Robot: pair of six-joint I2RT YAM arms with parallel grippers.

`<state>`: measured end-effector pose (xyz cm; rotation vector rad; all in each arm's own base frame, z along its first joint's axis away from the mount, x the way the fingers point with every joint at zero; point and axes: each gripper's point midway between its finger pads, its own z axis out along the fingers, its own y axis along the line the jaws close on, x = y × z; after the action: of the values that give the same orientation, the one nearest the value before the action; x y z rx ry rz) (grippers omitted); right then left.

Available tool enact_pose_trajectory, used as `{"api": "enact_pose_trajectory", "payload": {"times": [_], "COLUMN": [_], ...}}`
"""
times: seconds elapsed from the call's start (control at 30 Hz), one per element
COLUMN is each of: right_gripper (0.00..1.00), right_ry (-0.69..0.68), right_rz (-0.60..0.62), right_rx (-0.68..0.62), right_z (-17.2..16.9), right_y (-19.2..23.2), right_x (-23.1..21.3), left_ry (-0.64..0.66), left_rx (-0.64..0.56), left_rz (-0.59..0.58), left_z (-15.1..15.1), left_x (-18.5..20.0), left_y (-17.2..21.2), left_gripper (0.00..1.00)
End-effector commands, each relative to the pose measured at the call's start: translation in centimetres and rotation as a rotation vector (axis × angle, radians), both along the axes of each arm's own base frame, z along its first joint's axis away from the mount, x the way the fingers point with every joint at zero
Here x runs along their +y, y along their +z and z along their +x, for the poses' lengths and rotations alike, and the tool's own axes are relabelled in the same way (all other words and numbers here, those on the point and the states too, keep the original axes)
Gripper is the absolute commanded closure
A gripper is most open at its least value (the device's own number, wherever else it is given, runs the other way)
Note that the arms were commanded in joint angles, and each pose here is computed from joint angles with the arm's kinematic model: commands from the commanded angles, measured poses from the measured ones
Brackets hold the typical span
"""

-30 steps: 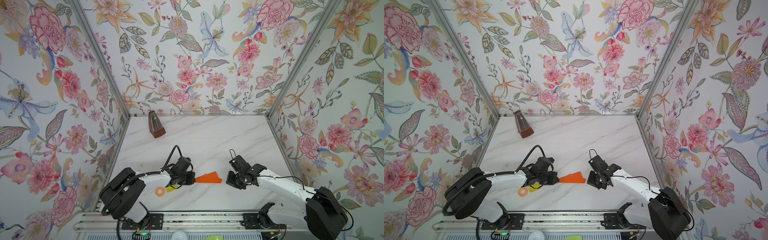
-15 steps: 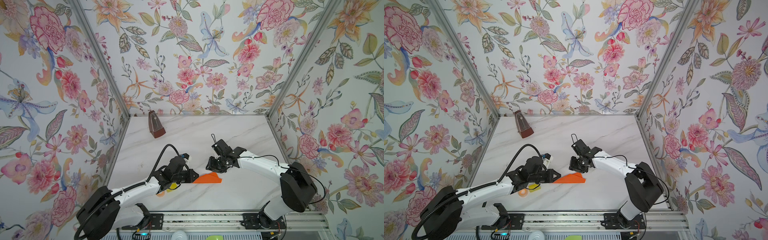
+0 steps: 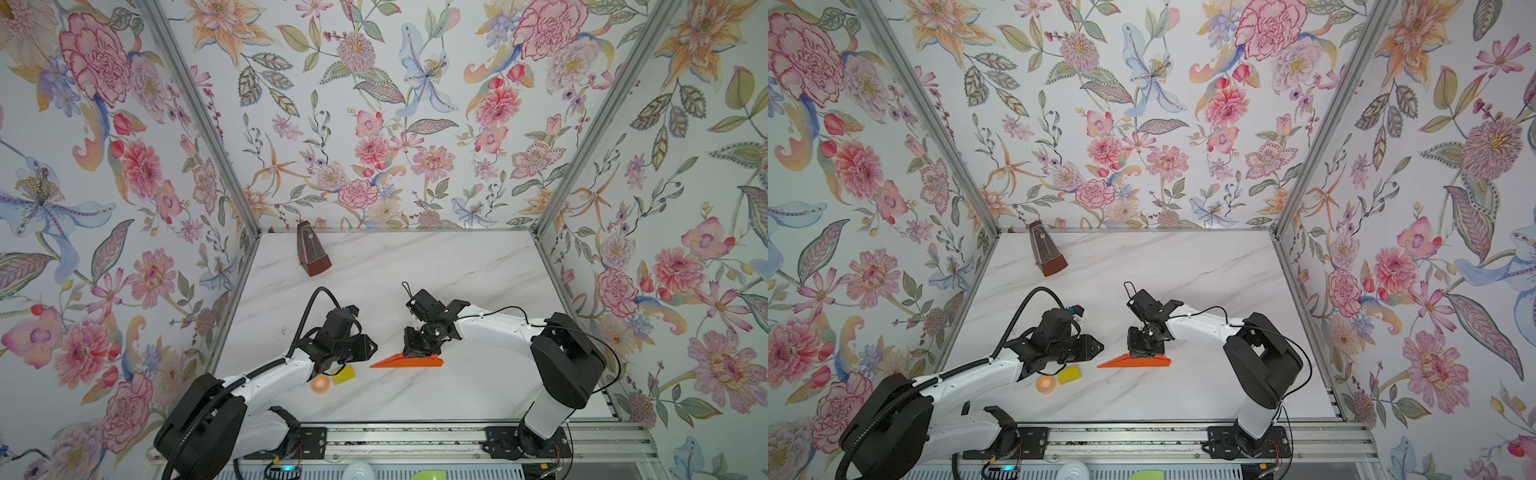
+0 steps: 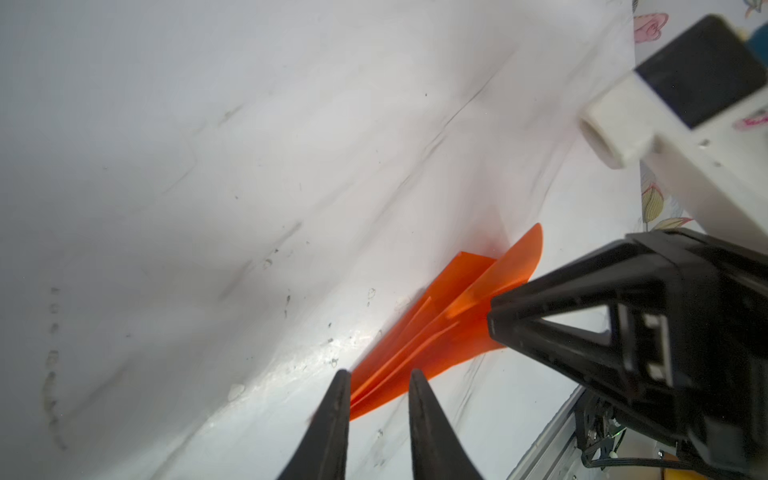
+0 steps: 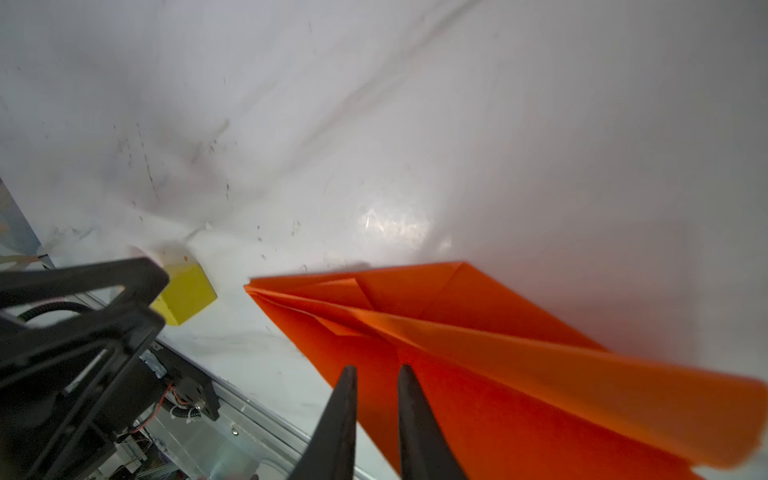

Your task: Fold a paper plane with a square sheet of paper (fold left side to right side)

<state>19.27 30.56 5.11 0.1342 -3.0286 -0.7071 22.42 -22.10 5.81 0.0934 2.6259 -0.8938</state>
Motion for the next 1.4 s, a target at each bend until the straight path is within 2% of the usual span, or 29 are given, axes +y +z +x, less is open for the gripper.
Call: {"api": "enact_pose_trajectory", "payload": {"times": [0.0,0.23,0.47,0.67,0.77,0.9,1.03,1.17,1.37], "right_gripper": [0.80,0.78,0.77,0.70,0.64,0.62,0.59,0.54,0.50], "right_ry": [-0.038,-0.103,-0.123,-0.098,-0.094,-0.141,-0.247,-0.320,-0.345], "right_rz": [-0.078,-0.175,-0.224,-0.238,-0.243,-0.267,-0.228,-0.176,-0.166], "right_rx": [0.021,-0.026,-0.057,-0.075,-0.114,-0.154,-0.174,-0.212,-0.236], "right_z": [-2.3,-3.2,-2.3,0.0,2.1,4.7,5.0,4.9,6.2], "right_y": [-1.0,-3.2,-4.1,-4.8,-4.4,-2.4,0.1,2.2,2.2], "right_x": [-1.9,-4.6,-7.2,-9.4,-10.2,-11.1,-10.8,-9.3,-7.5], "left_ry": [-0.061,-0.116,-0.147,-0.179,-0.193,-0.194,-0.199,-0.211,-0.231], "left_rx": [0.007,0.014,0.062,0.085,0.093,0.096,0.086,0.119,0.137], "left_rz": [-0.027,-0.081,-0.093,-0.125,-0.145,-0.184,-0.216,-0.206,-0.235], "left_z": [-0.2,-1.0,-2.2,-3.2,-3.8,-4.4,-4.7,-5.4,-6.1], "left_x": [-0.9,-2.1,-3.3,-5.4,-6.8,-8.5,-10.1,-11.1,-12.5], "left_y": [0.1,0.2,-1.7,-2.5,-2.7,-2.5,-1.8,-3.0,-3.3], "left_gripper": [0.73,0.70,0.69,0.69,0.72,0.77,0.77,0.77,0.77]}}
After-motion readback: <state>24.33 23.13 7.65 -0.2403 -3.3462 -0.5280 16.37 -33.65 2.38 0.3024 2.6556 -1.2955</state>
